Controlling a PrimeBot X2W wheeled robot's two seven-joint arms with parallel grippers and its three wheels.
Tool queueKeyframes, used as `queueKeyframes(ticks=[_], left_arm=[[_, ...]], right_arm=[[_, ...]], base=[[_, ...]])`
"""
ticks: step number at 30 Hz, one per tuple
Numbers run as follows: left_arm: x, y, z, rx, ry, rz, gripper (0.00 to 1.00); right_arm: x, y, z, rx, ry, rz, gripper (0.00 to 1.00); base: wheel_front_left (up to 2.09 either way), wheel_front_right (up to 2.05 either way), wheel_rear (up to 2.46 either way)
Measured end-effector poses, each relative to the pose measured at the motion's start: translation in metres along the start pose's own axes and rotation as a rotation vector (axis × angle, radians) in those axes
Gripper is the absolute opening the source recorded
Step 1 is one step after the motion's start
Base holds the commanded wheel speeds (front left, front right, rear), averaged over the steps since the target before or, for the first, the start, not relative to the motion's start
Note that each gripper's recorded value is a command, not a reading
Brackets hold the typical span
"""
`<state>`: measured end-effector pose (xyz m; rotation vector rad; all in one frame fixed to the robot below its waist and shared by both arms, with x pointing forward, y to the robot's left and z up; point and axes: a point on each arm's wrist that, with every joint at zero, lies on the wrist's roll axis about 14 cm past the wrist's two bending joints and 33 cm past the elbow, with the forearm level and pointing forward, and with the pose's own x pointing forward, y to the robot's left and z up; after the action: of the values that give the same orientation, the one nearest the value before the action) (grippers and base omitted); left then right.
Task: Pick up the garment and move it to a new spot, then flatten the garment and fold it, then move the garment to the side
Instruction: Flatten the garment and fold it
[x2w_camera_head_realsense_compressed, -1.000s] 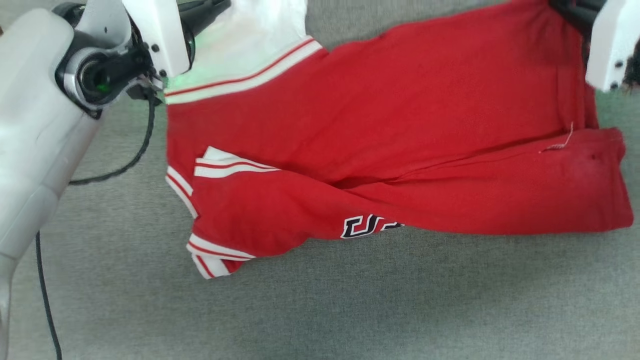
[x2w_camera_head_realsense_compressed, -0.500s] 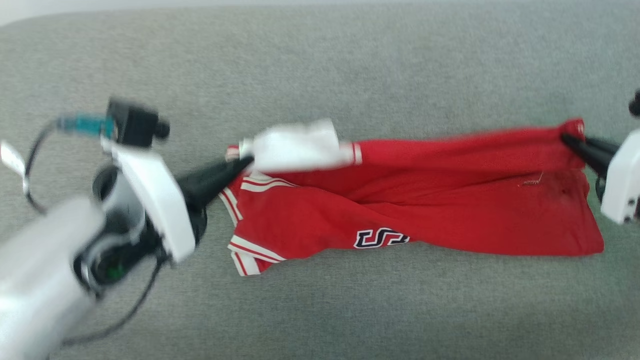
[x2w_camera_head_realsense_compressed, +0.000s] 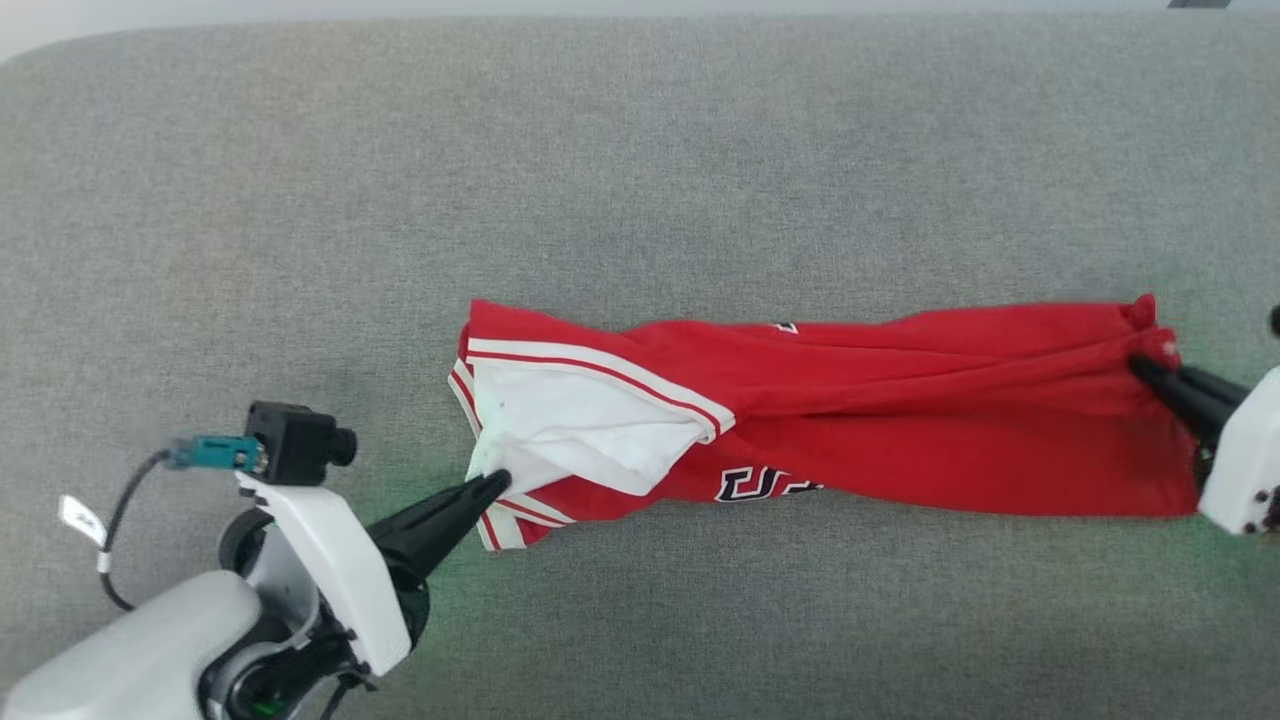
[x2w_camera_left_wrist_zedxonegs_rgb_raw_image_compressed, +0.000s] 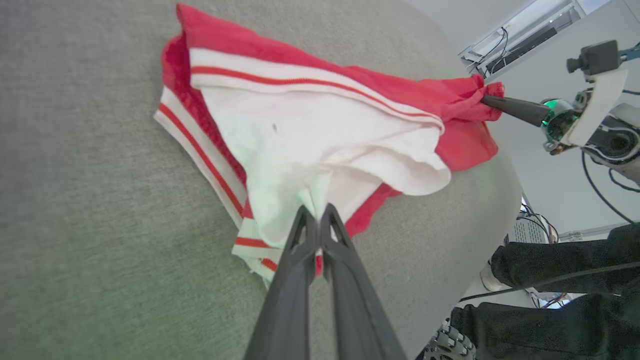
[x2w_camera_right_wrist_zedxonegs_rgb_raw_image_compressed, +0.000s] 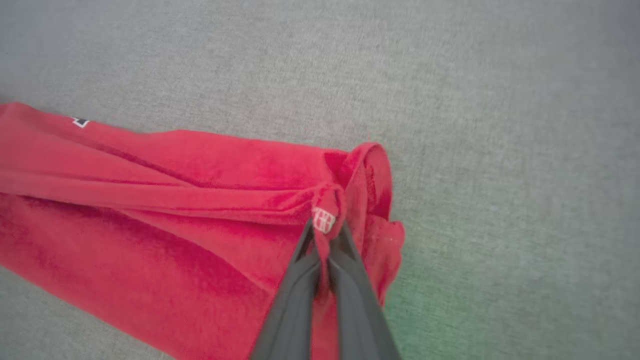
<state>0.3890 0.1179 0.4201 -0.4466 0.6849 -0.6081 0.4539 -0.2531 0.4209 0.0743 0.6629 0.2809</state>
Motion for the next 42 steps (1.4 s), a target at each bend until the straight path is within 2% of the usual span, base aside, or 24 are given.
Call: queueKeyframes(ticks=[7,11,12,13,14,16,18,25,33,42], left_arm=[[0.022,0.016,-0.019,-0.050,0.012,0.041,0.00],[0.030,0.024,-0.026,-0.030,0.026,0.061,0.00],[0.032,0.023,-0.024,-0.028,0.015,0.058,0.00],[0.033,0.023,-0.022,-0.027,0.004,0.058,0.24],[0.032,0.024,-0.019,-0.025,-0.010,0.062,0.36],[0.030,0.024,-0.017,-0.015,-0.028,0.067,0.55],[0.026,0.023,-0.012,-0.009,-0.063,0.072,1.00],[-0.002,0.021,-0.010,-0.031,-0.164,0.108,1.00],[-0.038,0.031,-0.024,-0.107,-0.277,0.221,1.00],[-0.085,0.050,-0.019,-0.051,-0.463,0.388,1.00]], right_arm=[[0.019,0.004,-0.022,0.016,0.042,-0.010,0.00],[0.024,0.003,-0.022,0.007,0.044,-0.017,0.02],[0.025,0.004,-0.022,0.008,0.044,-0.015,0.27],[0.025,0.005,-0.022,0.008,0.044,-0.012,0.70],[0.024,0.006,-0.021,0.003,0.046,-0.007,1.00],[0.020,0.006,-0.019,-0.009,0.050,-0.006,1.00],[0.016,0.007,-0.016,-0.013,0.044,-0.002,1.00],[-0.006,-0.007,-0.014,0.009,0.052,-0.040,1.00],[-0.008,-0.008,-0.037,0.125,0.113,-0.067,1.00],[-0.006,-0.005,-0.038,0.166,0.146,-0.079,1.00]], base=[[0.00,0.00,0.00],[0.00,0.00,0.00],[0.00,0.00,0.00],[0.00,0.00,0.00],[0.00,0.00,0.00],[0.00,0.00,0.00],[0.00,0.00,0.00],[0.00,0.00,0.00],[0.00,0.00,0.00],[0.00,0.00,0.00]])
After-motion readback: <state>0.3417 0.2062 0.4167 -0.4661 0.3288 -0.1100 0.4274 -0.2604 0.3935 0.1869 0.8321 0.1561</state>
